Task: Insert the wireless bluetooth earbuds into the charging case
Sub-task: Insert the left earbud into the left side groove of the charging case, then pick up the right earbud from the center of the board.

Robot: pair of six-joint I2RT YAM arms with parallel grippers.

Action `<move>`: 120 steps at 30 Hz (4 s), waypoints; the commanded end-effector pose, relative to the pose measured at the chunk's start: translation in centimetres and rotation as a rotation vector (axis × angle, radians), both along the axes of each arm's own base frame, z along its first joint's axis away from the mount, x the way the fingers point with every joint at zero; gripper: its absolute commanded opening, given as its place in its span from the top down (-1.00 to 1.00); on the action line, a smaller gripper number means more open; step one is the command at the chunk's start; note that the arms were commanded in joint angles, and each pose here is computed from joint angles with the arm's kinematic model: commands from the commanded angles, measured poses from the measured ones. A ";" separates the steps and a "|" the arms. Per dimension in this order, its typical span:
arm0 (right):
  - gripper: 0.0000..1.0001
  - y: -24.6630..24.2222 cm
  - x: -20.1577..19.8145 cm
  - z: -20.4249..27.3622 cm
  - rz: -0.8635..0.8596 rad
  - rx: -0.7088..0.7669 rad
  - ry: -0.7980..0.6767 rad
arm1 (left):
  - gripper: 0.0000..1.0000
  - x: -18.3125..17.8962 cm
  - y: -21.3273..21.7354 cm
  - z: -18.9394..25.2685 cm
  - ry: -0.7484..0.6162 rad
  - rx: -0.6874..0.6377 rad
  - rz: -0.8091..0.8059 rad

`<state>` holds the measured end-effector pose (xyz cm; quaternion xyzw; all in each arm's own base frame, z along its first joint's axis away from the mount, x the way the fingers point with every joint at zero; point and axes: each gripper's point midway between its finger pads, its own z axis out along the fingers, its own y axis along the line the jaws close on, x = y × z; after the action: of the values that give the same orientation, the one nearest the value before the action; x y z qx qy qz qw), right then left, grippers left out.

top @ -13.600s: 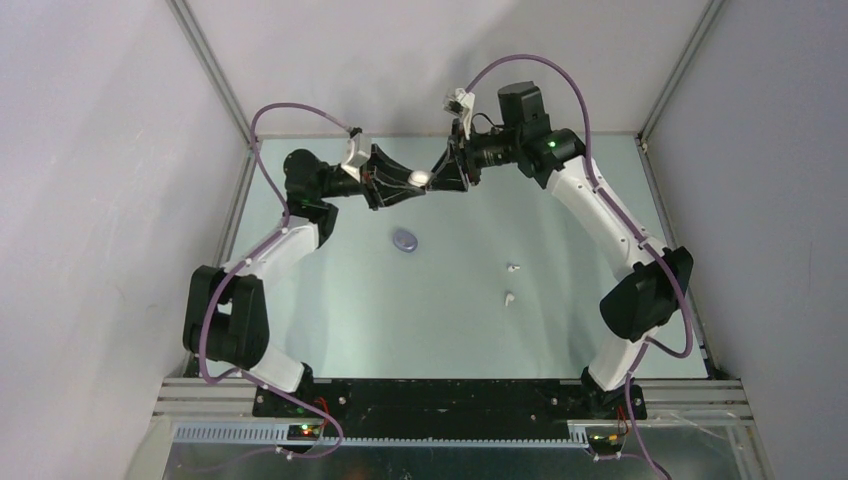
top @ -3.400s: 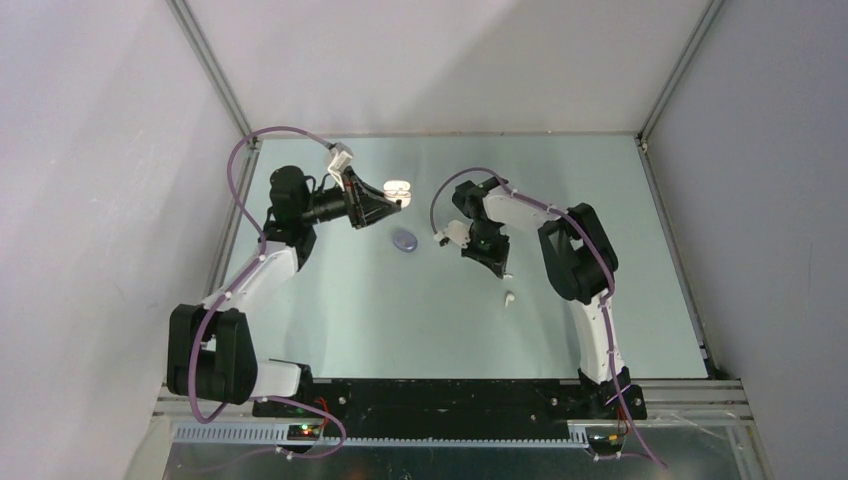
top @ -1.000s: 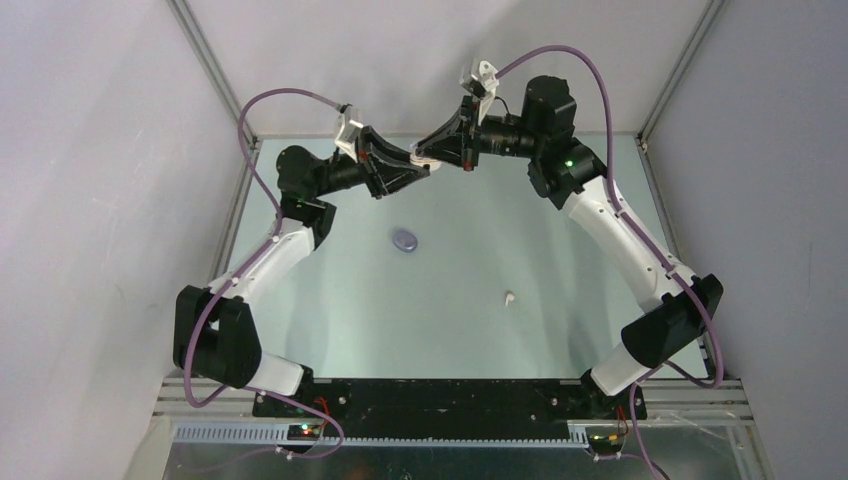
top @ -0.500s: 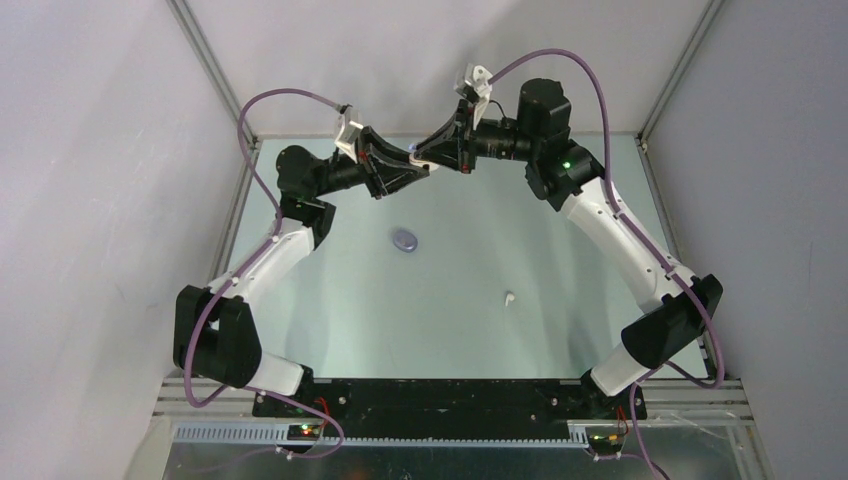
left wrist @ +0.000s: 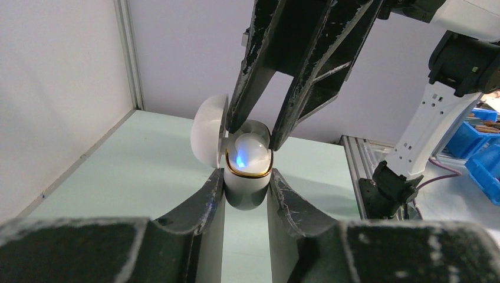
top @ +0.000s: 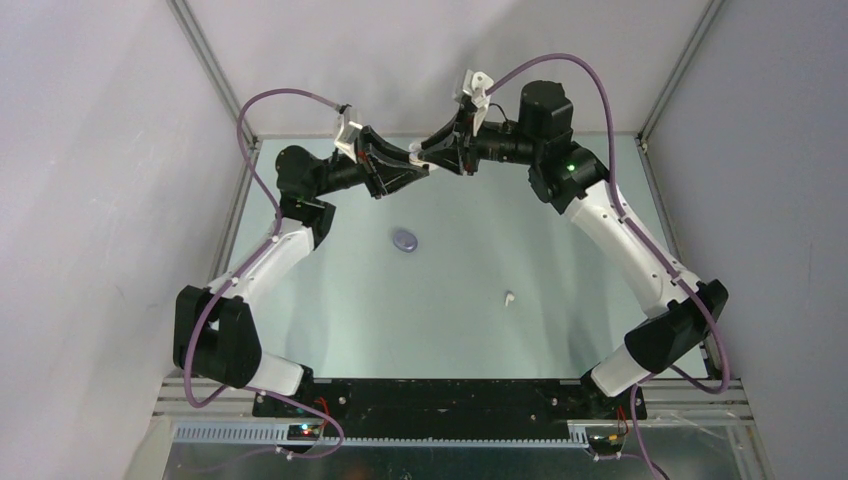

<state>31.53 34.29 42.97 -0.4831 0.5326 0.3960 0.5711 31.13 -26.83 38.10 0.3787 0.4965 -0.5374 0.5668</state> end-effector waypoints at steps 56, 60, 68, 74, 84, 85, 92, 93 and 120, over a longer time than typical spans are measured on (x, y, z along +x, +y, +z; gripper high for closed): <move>0.17 -18.9 -5.9 -35.9 -0.775 -0.902 1.430 | 1.00 0.6 4.9 -3.0 0.030 0.173 0.227; 0.18 -19.2 -6.7 -37.0 -0.802 -0.940 1.526 | 1.00 0.4 5.0 -3.4 0.038 0.193 0.233; 0.21 -18.6 -5.1 -38.2 -0.850 -0.950 1.593 | 1.00 0.2 5.2 -4.5 0.064 0.221 0.237; 0.22 -18.6 -5.1 -39.2 -0.869 -0.977 1.631 | 1.00 0.6 5.2 -4.6 0.070 0.227 0.241; 0.20 -18.8 -6.8 -40.1 -0.875 -1.037 1.669 | 1.00 1.0 5.1 -4.6 0.069 0.235 0.240; 0.20 -18.8 -7.0 -40.2 -0.869 -1.041 1.675 | 1.00 1.0 5.2 -4.6 0.069 0.236 0.240; 0.23 -18.5 -7.6 -40.8 -0.846 -1.058 1.702 | 1.00 0.8 5.2 -4.8 0.071 0.242 0.242; 0.24 -18.4 -7.5 -40.9 -0.843 -1.056 1.702 | 1.00 0.8 5.3 -4.8 0.068 0.244 0.244; 0.79 -12.9 0.4 -29.5 -0.406 -0.673 1.207 | 1.00 0.6 4.6 -5.3 -0.027 0.264 0.158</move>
<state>28.38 18.30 3.92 -0.0905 0.9757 0.1735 -0.0991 31.42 -21.85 29.90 0.3681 0.6412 -0.4253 0.5220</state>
